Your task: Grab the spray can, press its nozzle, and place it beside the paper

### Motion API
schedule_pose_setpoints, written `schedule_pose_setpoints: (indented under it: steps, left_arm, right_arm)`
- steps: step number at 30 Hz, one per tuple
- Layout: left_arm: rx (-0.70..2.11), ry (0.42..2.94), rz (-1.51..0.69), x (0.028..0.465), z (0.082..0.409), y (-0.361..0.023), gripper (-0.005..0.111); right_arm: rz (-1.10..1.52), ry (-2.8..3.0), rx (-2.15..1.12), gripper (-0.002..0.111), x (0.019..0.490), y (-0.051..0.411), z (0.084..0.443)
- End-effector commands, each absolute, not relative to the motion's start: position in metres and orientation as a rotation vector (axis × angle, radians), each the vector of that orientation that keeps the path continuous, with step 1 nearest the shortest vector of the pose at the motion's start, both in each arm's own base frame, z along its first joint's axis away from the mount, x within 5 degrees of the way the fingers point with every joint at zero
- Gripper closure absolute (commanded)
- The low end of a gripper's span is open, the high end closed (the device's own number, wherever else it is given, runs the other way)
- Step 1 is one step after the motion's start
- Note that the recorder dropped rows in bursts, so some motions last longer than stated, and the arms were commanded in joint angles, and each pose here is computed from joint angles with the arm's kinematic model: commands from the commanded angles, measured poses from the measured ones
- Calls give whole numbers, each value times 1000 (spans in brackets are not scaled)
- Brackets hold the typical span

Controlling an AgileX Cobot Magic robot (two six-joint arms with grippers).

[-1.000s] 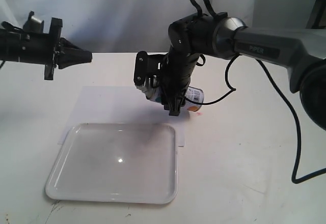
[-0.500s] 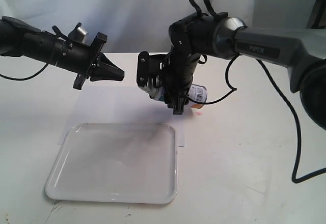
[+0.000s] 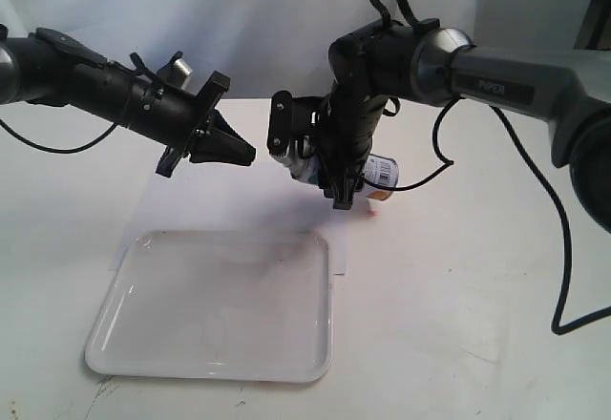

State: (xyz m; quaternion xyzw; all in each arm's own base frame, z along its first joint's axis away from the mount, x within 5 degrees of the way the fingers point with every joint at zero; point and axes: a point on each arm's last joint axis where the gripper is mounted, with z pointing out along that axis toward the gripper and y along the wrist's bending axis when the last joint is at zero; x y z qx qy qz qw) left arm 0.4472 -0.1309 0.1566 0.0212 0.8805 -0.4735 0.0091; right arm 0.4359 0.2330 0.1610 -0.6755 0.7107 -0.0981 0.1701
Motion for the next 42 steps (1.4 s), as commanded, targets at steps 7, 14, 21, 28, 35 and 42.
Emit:
schedule_pose_setpoints:
  steps: [7, 14, 21, 28, 35, 42]
  left_arm:
    - [124, 2724, -1470, 446, 168, -135, 107]
    - [118, 2723, -1481, 446, 165, -136, 107]
    - [93, 2740, -1497, 448, 153, -136, 107]
    - [64, 2709, -1560, 451, 143, -139, 107]
    - [60, 2708, -1565, 451, 142, -139, 107]
    - [58, 2709, -1565, 451, 141, -139, 107]
  right_arm:
    - [-257, 2026, -1888, 108, 439, 234, 158]
    - [-218, 2038, -1875, 108, 437, 238, 157]
    - [-210, 2032, -1880, 108, 435, 242, 157]
    - [-202, 2037, -1878, 108, 435, 242, 157]
    - [-201, 2043, -1883, 108, 434, 241, 157]
    - [-192, 2048, -1894, 108, 433, 241, 156]
